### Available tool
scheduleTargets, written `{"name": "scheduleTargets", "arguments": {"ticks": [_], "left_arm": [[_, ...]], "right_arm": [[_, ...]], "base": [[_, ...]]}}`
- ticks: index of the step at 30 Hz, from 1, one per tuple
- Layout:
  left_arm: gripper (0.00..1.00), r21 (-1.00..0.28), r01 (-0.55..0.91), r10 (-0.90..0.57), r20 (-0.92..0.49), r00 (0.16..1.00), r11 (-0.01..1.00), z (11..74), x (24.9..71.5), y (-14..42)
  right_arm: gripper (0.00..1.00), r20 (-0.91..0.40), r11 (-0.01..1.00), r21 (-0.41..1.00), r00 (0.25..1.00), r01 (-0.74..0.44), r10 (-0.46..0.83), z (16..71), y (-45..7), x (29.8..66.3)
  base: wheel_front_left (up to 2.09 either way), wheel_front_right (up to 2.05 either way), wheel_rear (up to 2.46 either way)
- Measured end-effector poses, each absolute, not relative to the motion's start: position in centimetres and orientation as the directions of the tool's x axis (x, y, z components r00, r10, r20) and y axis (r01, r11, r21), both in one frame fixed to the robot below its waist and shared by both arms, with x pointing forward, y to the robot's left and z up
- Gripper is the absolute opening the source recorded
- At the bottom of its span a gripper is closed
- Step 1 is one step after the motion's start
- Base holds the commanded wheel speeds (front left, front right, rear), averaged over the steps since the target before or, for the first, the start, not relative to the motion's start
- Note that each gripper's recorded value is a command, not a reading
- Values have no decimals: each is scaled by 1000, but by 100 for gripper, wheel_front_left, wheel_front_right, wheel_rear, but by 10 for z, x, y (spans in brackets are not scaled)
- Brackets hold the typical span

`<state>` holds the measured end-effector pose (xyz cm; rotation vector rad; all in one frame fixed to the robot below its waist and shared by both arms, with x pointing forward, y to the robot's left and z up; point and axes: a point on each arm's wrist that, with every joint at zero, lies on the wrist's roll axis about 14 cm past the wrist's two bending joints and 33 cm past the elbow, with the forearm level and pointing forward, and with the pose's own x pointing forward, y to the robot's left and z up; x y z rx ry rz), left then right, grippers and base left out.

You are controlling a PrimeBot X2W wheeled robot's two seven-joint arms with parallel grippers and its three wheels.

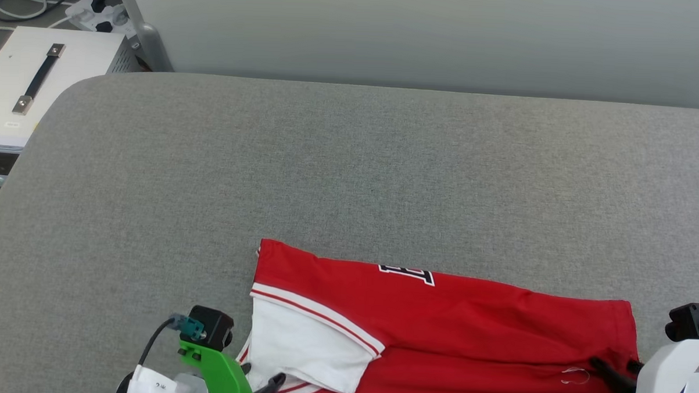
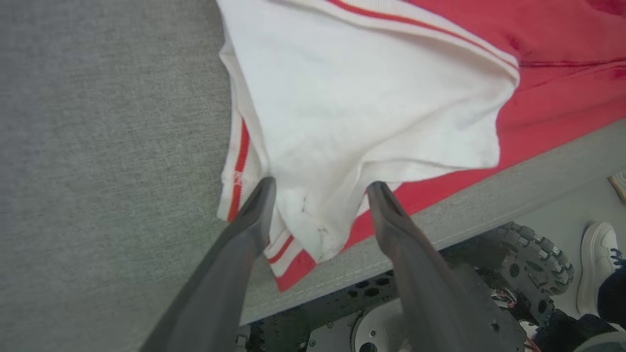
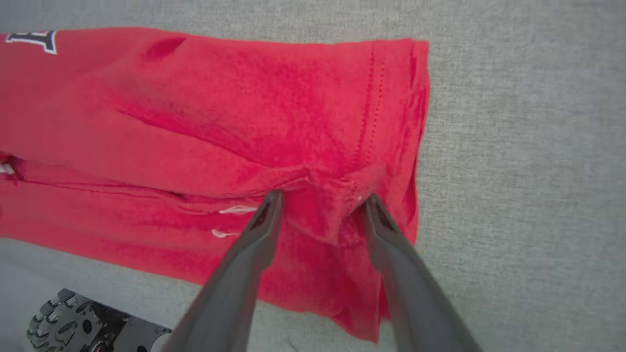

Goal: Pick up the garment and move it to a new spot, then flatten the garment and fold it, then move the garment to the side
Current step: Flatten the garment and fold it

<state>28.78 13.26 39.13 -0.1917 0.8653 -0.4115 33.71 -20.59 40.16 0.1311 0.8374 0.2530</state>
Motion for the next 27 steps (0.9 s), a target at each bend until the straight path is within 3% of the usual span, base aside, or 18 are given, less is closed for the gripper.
{"name": "scheduleTargets", "arguments": {"ticks": [6, 14, 19, 27], "left_arm": [[100, -329, 256, -410, -592, 694, 909, 419, 310, 134], [100, -289, 195, -275, -270, 923, 937, 484, 356, 161], [100, -145, 235, -241, -29, 970, 961, 518, 366, 167], [100, -70, 146, -131, 188, 973, 987, 567, 383, 187]], "right_arm": [[100, -672, 960, 214, 686, -180, 278, 426, -206, 343], [100, -659, 951, 295, 700, -98, 276, 443, -208, 346], [100, -694, 944, 330, 680, 9, 236, 435, -220, 343], [100, -717, 936, 334, 675, 115, 173, 425, -232, 353]], "base": [[0, 0, 0], [0, 0, 0], [0, 0, 0], [0, 0, 0]]}}
